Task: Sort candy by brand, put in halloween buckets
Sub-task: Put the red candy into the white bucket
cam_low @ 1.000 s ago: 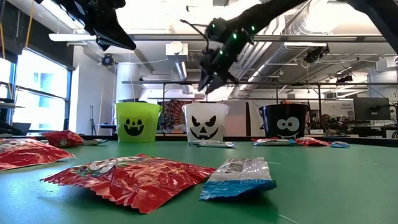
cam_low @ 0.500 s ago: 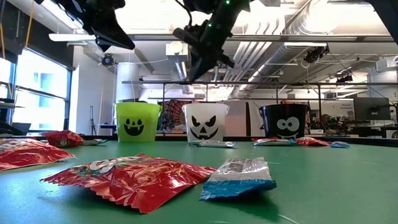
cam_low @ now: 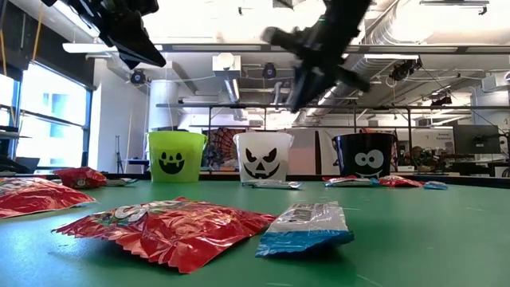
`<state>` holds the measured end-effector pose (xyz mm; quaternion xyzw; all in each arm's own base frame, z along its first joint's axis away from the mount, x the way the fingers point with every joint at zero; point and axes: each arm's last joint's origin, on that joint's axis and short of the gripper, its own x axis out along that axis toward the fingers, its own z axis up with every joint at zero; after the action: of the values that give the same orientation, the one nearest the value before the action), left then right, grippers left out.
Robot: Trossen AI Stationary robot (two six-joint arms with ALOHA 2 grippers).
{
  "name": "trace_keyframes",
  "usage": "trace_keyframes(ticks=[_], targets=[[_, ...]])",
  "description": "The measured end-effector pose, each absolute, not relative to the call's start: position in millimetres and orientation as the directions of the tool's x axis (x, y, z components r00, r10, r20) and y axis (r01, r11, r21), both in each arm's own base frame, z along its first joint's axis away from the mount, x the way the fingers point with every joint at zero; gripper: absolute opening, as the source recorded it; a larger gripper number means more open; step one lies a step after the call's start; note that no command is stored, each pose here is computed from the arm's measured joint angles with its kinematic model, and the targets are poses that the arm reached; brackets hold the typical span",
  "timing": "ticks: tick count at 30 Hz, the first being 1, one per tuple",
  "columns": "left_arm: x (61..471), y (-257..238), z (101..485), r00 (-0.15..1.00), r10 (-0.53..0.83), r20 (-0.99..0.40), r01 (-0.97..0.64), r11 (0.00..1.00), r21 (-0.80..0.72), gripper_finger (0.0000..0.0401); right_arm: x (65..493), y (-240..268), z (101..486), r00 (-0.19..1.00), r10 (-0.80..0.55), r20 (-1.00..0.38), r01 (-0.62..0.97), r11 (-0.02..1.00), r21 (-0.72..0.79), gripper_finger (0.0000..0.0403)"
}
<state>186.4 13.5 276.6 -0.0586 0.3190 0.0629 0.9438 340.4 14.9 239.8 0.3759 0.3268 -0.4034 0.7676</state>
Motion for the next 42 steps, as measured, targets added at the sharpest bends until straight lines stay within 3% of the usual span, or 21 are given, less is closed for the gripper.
trace_keyframes(ticks=[6,13,18,22,26,35,42], targets=[[186,13,277,0.789,0.080,-0.609,-0.156,0.985,-0.073,0.0000,283,2,234,0.424,-0.400,-0.813,0.904,0.248,0.349,0.0000],[186,13,277,0.789,0.080,-0.609,-0.165,0.983,-0.085,0.0000,225,-31,218,0.330,-0.276,-0.903,0.922,0.299,0.245,0.0009],[186,14,277,0.788,0.084,-0.609,-0.181,0.979,-0.099,0.0000,204,-50,197,0.232,-0.218,-0.948,0.926,0.347,0.147,0.0082],[187,14,277,0.788,0.090,-0.609,-0.195,0.975,-0.108,0.0000,197,-61,184,0.143,-0.266,-0.953,0.947,0.318,0.053,0.0160],[187,14,277,0.788,0.091,-0.609,-0.201,0.973,-0.115,0.0000,198,-70,176,0.093,-0.314,-0.945,0.945,0.326,-0.015,0.0199],[187,14,277,0.789,0.092,-0.608,-0.208,0.970,-0.123,0.0000,209,-81,147,0.006,-0.278,-0.961,0.932,0.350,-0.095,0.0178],[187,14,277,0.789,0.092,-0.608,-0.217,0.967,-0.135,0.0000,214,-83,137,-0.022,-0.284,-0.959,0.923,0.364,-0.129,0.0109]])
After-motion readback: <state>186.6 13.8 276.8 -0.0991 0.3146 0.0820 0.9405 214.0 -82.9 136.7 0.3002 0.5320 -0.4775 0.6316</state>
